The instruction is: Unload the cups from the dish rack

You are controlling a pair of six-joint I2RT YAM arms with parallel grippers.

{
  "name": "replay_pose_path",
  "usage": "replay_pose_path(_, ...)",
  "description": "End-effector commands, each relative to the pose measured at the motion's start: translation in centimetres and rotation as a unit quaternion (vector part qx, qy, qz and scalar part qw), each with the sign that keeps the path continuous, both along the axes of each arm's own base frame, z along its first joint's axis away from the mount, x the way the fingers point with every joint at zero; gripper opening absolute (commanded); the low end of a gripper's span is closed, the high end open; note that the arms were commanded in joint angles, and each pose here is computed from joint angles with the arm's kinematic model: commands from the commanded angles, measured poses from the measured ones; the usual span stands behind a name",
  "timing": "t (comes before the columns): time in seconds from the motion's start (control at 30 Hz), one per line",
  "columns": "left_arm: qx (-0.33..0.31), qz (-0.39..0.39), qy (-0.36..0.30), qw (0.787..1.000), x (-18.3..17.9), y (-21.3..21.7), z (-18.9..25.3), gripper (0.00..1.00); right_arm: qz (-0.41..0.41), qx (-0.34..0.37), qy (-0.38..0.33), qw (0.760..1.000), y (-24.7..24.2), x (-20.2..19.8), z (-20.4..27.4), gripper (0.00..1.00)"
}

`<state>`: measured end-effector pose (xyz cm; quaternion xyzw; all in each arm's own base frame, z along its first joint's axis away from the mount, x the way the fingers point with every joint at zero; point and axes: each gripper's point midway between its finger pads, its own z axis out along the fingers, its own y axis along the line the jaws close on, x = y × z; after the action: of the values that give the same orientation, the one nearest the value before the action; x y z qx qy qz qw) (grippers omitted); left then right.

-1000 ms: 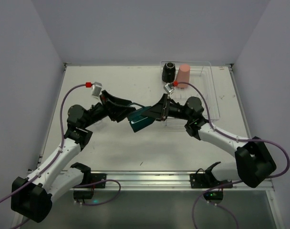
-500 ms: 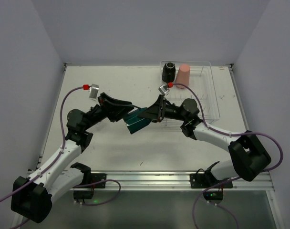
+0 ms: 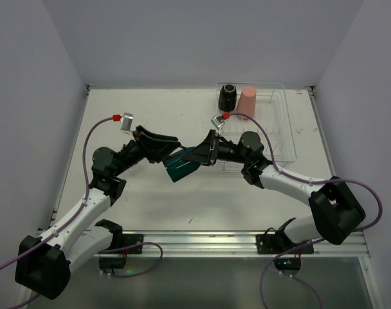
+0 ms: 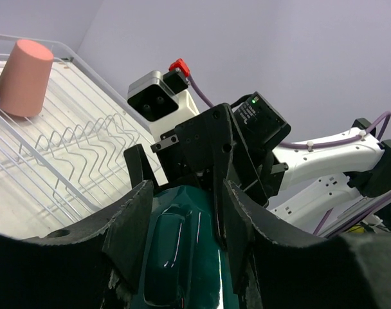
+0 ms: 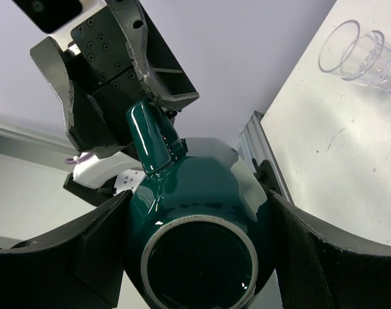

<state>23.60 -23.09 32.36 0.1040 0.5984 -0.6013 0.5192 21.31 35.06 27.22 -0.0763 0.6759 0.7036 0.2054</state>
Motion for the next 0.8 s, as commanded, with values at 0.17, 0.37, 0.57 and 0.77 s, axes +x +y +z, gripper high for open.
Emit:
replay_pose_path(0.17, 0.000, 0.005, -0.003, 1.000, 0.0, -0.1, -0.4, 0.52, -0.031, 0.059, -0.084, 0.994, -0.4, 0.2, 6.7, 0.00)
replay_pose_path(0.37, 0.005, 0.005, -0.005, 1.000, 0.1, -0.1, -0.7, 0.51, -0.040, 0.063, -0.086, 0.993, -0.7, 0.1, 7.3, 0.00)
replay_pose_path(0.57, 0.000, 0.002, -0.012, 1.000, 0.0, -0.2, 0.0, 0.48, -0.037, 0.061, -0.080, 0.994, -0.3, 0.4, 7.2, 0.00)
replay_pose_path(0.77, -0.004, 0.001, -0.017, 1.000, -0.1, -0.3, 0.6, 0.48, -0.032, 0.059, -0.074, 0.995, 0.2, 0.7, 6.6, 0.00)
